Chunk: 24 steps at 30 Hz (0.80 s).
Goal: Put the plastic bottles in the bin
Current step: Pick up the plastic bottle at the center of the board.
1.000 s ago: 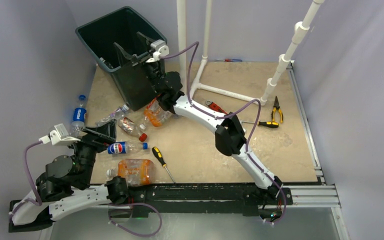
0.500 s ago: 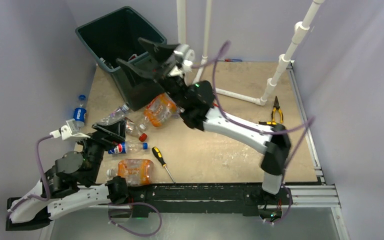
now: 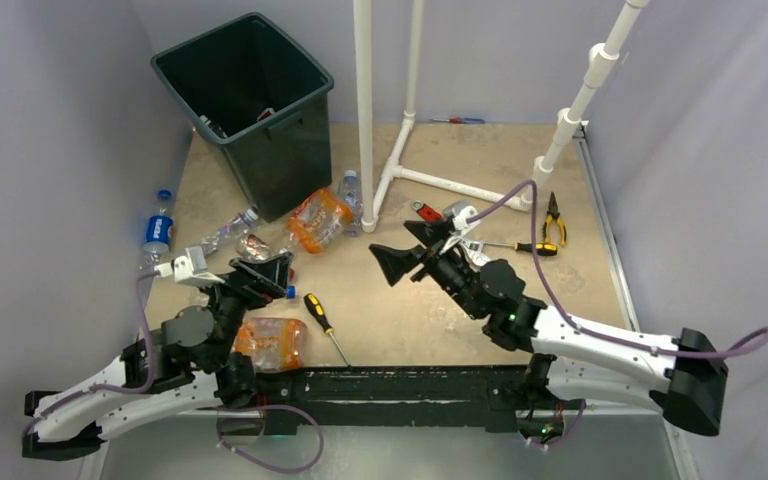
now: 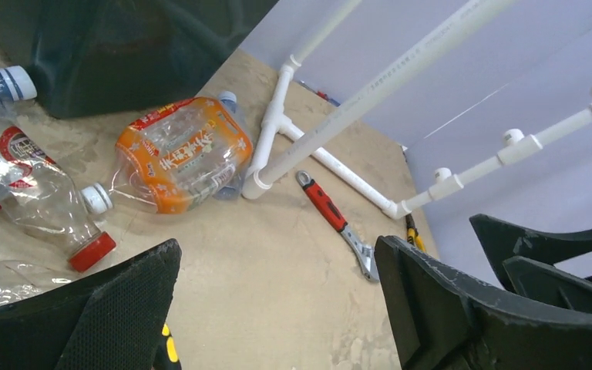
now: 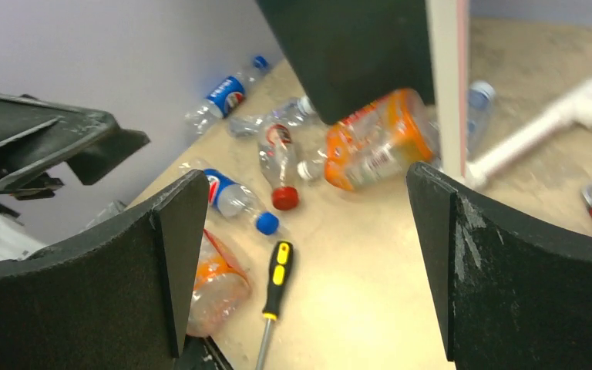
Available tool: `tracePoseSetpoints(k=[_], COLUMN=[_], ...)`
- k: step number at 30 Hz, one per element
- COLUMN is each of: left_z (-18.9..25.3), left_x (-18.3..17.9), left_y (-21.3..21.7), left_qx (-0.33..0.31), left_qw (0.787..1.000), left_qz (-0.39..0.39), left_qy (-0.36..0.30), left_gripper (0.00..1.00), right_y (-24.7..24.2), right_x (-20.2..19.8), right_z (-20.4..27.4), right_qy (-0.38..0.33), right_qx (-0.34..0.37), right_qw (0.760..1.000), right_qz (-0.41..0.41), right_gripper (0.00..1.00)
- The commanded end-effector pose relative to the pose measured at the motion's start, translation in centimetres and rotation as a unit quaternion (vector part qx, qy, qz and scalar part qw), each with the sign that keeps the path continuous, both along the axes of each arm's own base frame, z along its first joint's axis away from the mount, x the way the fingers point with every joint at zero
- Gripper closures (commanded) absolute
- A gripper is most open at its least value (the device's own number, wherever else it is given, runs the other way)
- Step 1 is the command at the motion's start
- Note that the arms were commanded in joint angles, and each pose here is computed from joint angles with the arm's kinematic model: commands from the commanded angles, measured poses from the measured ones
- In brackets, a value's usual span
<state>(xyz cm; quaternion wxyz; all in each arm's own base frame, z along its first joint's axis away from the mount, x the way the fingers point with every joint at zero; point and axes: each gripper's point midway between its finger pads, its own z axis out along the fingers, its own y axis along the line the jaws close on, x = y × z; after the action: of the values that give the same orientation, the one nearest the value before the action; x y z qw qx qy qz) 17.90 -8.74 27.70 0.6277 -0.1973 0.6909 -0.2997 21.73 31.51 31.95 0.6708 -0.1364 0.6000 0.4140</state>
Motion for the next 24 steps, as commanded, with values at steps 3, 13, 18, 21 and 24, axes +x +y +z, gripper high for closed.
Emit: tracePoseSetpoints(k=[3,13,18,21,24], left_z=[-1.8,-7.7,-10.5,-10.7,-10.8], left_x=[1.0,4.5,5.7,5.4,5.5], left_y=[-1.0,-7.4,-7.3,-7.5,-8.2], left_qx=[0.067,0.275,0.263,0.246,0.232], left_qw=[0.996,0.954,0.953,0.961,0.966], left_qz=[0.036,0.047,0.018,-0.002,-0.017], left_qy=[0.043,0.114,0.149,0.128,0.116], left_gripper=[0.07,0.06,0.05,0.06,0.08], right_y=[-6.4,-7.1,-7.6,-7.8,-7.9], right_x=[1.3,-0.5,-1.3,-1.5,-1.7], right_z=[-6.5,-13.6,-12.6,-12.5,-13.1], right_qy=[0.132,0.229,0.224,0.229,0.237], right_qx=[-0.02,0.008,0.03,0.035,0.044], right_qw=[0.983,0.969,0.971,0.97,0.967], right_qz=[-0.126,-0.095,-0.082,-0.078,-0.076], right_gripper=[0.01,0.01,0.01,0.01,0.01])
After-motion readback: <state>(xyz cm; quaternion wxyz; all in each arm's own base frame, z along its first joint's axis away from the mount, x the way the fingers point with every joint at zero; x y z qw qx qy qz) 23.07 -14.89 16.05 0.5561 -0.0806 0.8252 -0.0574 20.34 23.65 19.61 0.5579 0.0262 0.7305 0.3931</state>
